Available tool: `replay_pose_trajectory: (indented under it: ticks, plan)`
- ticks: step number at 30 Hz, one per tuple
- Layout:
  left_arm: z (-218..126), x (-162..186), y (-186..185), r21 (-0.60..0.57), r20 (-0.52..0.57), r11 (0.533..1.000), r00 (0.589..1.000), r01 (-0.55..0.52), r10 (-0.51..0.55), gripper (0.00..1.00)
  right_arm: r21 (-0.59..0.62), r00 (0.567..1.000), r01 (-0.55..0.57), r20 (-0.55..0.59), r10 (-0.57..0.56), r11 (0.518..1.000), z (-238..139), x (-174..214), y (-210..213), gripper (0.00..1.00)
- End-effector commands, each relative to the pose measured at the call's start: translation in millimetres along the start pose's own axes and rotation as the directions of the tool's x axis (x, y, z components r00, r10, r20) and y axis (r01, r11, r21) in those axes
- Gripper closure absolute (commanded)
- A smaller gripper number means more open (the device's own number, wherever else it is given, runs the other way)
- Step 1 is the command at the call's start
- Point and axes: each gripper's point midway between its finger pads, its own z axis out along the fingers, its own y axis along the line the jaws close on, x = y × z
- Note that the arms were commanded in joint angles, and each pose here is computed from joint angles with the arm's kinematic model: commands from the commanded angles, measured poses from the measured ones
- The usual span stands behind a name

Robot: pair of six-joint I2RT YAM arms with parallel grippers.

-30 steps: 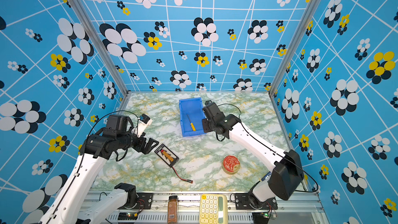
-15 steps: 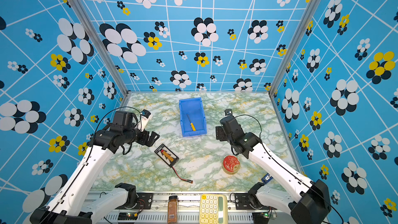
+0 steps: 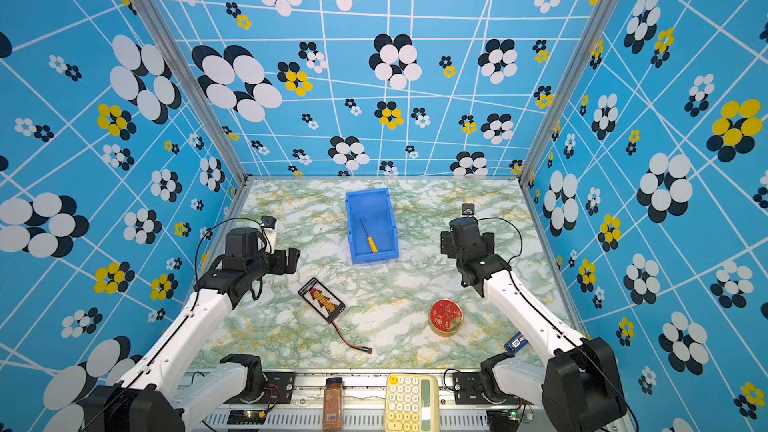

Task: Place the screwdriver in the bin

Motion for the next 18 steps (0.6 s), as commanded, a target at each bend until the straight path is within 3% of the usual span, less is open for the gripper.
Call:
replay_pose_trajectory:
  ticks: [1, 7, 14, 18]
  plan:
    - [6.8, -35.8, 26.4, -0.082, 0.266, 0.995, 0.963, 0.065, -0.041, 0.01, 0.061, 0.99, -0.028, 0.137, 0.02, 0.998, 9.1, -13.3, -18.6, 0.01]
    - [31.3, -11.6, 42.0, -0.114, 0.327, 0.987, 0.942, 0.116, -0.073, 0.01, 0.125, 0.979, -0.009, 0.203, -0.016, 0.992, 23.0, 11.6, -38.1, 0.01]
    - [43.4, -9.7, 50.9, -0.141, 0.395, 0.981, 0.916, 0.132, -0.067, 0.01, 0.175, 0.975, -0.08, 0.216, 0.041, 0.981, 37.1, 34.0, -56.1, 0.01]
    - [45.5, -8.2, 47.1, -0.118, 0.423, 0.986, 0.904, 0.119, -0.059, 0.01, 0.092, 0.953, -0.153, 0.276, 0.123, 0.984, 45.9, 35.9, -48.7, 0.01]
